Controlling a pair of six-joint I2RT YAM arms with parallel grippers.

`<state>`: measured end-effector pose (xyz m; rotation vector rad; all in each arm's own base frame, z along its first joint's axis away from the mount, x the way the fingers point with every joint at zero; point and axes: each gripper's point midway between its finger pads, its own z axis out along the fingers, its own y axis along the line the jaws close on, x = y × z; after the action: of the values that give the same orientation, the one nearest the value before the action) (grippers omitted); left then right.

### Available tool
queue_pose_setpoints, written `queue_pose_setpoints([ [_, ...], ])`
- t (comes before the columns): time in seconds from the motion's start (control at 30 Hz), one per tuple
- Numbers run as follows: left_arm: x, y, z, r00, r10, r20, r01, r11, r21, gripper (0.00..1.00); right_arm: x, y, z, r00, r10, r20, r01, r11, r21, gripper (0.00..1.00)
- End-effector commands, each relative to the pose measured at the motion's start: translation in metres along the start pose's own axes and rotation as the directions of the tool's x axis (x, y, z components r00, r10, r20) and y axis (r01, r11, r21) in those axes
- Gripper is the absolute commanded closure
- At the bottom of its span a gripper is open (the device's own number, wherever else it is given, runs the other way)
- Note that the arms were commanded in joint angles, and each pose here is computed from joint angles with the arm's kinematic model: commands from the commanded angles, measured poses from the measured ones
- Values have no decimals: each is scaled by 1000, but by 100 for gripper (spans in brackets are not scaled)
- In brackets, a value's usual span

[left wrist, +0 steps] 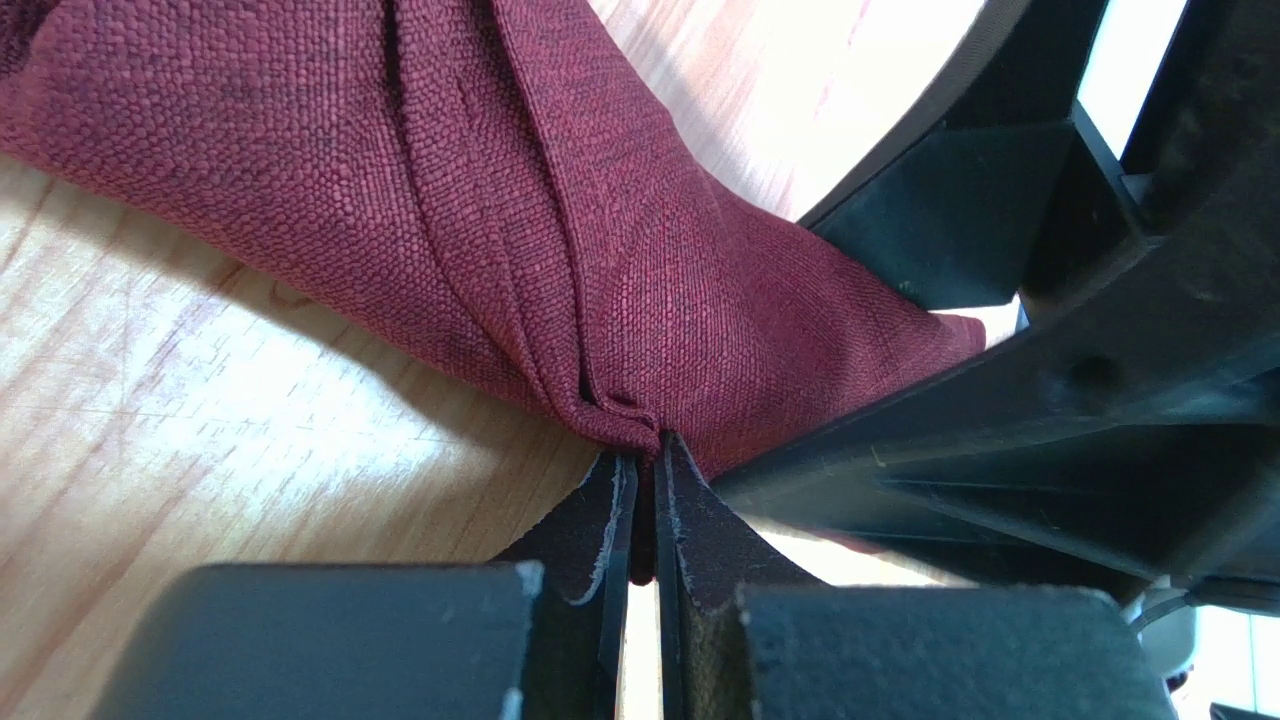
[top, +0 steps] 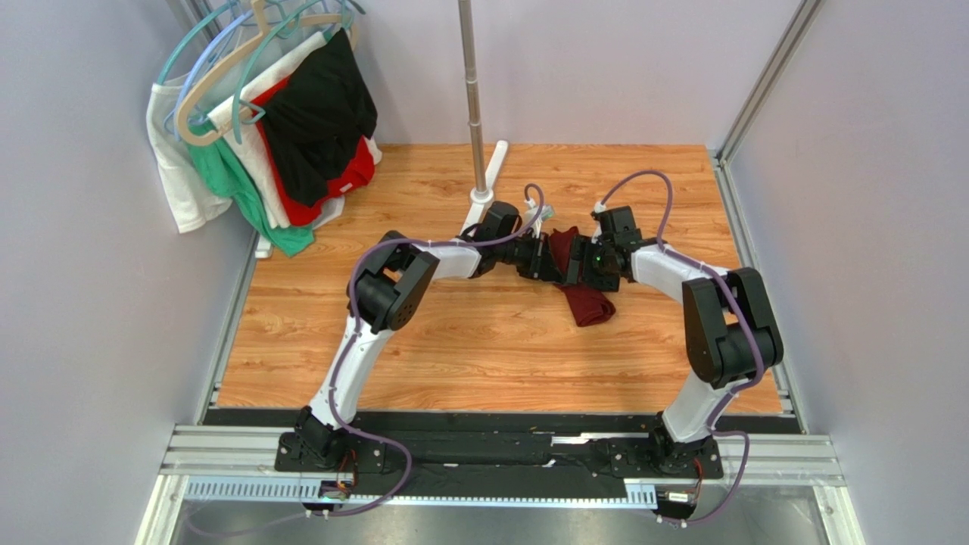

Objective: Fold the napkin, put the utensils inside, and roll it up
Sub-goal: Adjust the napkin at the center of the board.

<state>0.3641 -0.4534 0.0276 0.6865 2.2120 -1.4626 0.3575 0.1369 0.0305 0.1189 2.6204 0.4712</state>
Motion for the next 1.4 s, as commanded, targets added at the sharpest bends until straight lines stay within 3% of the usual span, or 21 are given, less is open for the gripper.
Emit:
queue_pose_setpoints([
  [0.0, -13, -11, -6, 999, 45, 11, -45, 999, -16, 100, 7, -15, 9, 999, -27, -32, 30, 994, 106, 45],
  [0.33, -13, -17, -14, 998, 61, 22, -61, 998, -26, 100, 24, -37, 15, 997, 3, -74, 10, 983, 182, 100],
  [0.97, -7, -35, 23, 999, 51, -5, -51, 999, 20, 100, 39, -75, -14, 982, 179, -62, -162, 962, 219, 100],
  [1.1, -4, -31, 23, 999, 53, -9, -53, 999, 11, 100, 38, -74, -16, 981, 181, -64, -164, 964, 209, 87],
  [1.27, -5, -29, 19, 998, 53, -14, -54, 998, -25, 99, 32, -65, -27, 986, 159, -44, -150, 974, 170, 44],
  [1.3, -6, -30, 19, 998, 54, -15, -55, 998, -27, 94, 30, -63, -30, 987, 156, -35, -149, 976, 160, 37],
  [1.33, -6, -30, 18, 999, 50, -17, -51, 998, -34, 79, 26, -59, -37, 989, 147, -18, -143, 979, 146, 28],
  [1.37, -8, -28, 17, 999, 51, -12, -51, 998, -46, 69, 25, -55, -39, 990, 137, -16, -134, 983, 125, 26],
])
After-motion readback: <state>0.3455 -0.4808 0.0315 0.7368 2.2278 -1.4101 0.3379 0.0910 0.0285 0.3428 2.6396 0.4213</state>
